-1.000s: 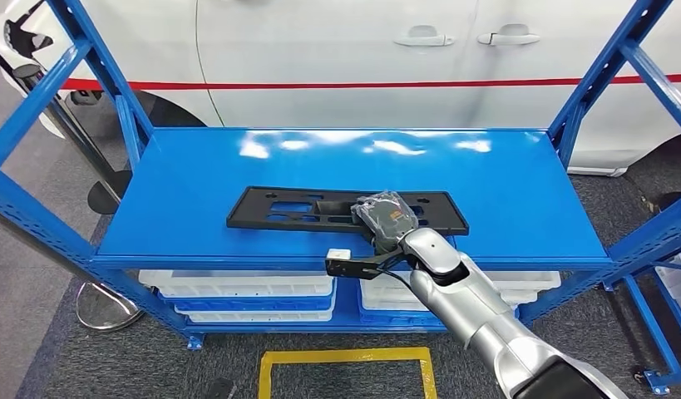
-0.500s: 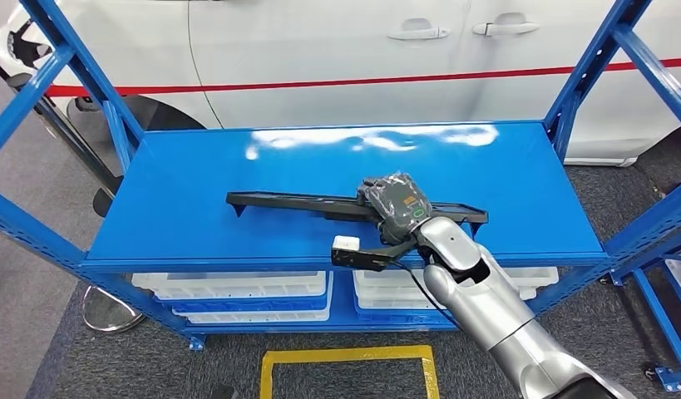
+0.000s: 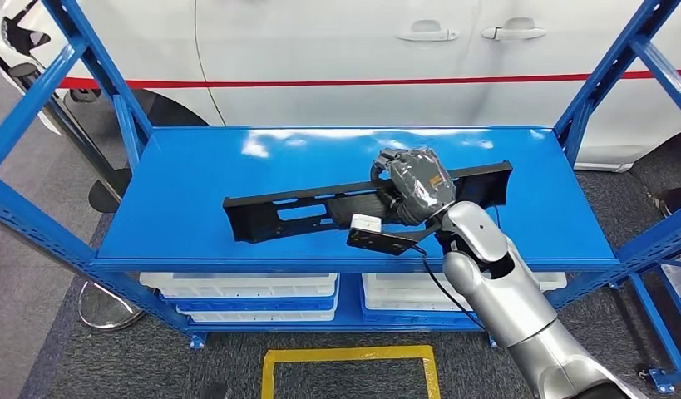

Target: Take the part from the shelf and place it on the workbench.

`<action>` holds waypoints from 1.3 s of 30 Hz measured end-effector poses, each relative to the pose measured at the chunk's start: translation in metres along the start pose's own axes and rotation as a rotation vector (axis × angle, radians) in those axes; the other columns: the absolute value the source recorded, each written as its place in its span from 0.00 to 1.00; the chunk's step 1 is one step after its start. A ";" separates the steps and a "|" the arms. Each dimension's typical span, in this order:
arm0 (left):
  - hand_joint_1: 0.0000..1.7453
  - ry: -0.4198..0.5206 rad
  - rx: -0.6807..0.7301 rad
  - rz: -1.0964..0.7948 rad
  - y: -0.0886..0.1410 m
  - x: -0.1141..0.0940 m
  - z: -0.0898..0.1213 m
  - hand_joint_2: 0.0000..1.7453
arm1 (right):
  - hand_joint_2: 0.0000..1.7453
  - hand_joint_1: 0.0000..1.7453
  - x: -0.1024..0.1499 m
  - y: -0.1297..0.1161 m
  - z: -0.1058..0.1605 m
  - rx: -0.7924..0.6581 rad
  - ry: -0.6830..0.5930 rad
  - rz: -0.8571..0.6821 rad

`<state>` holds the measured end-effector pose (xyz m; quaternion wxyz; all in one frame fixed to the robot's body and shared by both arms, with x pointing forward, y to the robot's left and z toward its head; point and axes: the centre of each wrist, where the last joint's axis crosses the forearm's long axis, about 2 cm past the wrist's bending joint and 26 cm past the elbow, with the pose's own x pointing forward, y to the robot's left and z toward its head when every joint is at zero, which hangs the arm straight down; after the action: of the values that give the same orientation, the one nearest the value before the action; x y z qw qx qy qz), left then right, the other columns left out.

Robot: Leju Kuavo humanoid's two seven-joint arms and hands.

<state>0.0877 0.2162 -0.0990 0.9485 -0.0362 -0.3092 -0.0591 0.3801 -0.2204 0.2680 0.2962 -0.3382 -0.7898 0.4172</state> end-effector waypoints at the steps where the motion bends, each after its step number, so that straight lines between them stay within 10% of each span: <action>1: 0.00 -0.007 0.000 0.001 0.000 0.000 0.000 1.00 | 1.00 1.00 0.000 0.000 0.003 -0.015 0.000 -0.017; 22: 0.00 -0.168 0.080 -0.042 -0.012 -0.001 0.002 1.00 | 1.00 1.00 -0.015 -0.053 0.043 -0.383 0.008 -0.238; 26: 0.00 -0.175 0.058 -0.025 -0.014 -0.002 0.003 0.00 | 1.00 1.00 -0.017 -0.057 0.055 -0.433 0.013 -0.295; 39: 0.00 -0.223 0.016 -0.003 -0.021 -0.005 0.005 0.00 | 1.00 1.00 -0.033 -0.075 0.110 -0.587 0.035 -0.387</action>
<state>0.0775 0.1964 -0.0975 0.9085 -0.0344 -0.4131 -0.0535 0.2957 -0.3286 0.2734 0.2736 -0.2599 -0.9204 0.1026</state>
